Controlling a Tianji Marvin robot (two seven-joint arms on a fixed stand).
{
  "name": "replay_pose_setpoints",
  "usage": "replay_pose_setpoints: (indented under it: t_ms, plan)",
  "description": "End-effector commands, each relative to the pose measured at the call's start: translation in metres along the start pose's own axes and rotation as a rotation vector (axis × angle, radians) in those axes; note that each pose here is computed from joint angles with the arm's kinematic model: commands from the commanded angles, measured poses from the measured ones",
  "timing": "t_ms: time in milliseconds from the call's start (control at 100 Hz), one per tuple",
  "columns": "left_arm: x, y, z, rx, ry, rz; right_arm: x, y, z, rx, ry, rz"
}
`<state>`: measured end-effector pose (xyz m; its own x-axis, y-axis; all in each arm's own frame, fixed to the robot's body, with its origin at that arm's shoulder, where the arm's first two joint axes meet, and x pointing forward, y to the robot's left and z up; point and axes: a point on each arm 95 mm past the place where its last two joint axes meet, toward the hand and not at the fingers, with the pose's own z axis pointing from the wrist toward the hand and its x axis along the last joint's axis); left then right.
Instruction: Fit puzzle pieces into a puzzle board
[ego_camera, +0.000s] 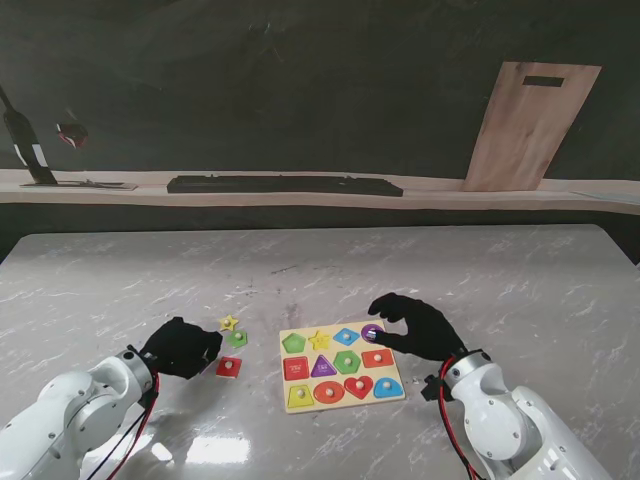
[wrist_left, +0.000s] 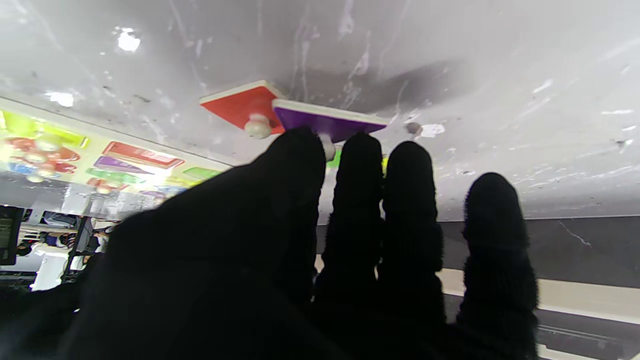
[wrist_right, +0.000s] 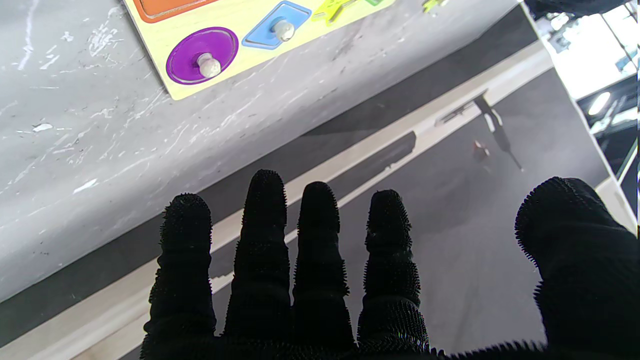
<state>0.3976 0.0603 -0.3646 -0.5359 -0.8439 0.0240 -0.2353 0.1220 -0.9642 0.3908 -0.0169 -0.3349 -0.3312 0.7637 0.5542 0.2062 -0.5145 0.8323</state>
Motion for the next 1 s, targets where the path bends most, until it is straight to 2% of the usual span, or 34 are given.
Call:
replay_pose_setpoints:
  t_ms: [0, 330, 580, 990]
  plan:
    - [0.005, -0.003, 0.001, 0.007, 0.023, -0.002, 0.001, -0.004, -0.001, 0.008, 0.005, 0.002]
    - [0.014, -0.012, 0.011, 0.002, 0.083, -0.021, 0.001, -0.004, -0.002, 0.01, 0.007, 0.004]
    - [0.019, -0.029, 0.022, 0.015, 0.158, 0.008, 0.001, -0.005, -0.001, 0.014, 0.014, 0.001]
    - [0.034, -0.062, 0.061, -0.014, 0.319, 0.026, 0.002, 0.0, -0.004, -0.025, 0.029, 0.017]
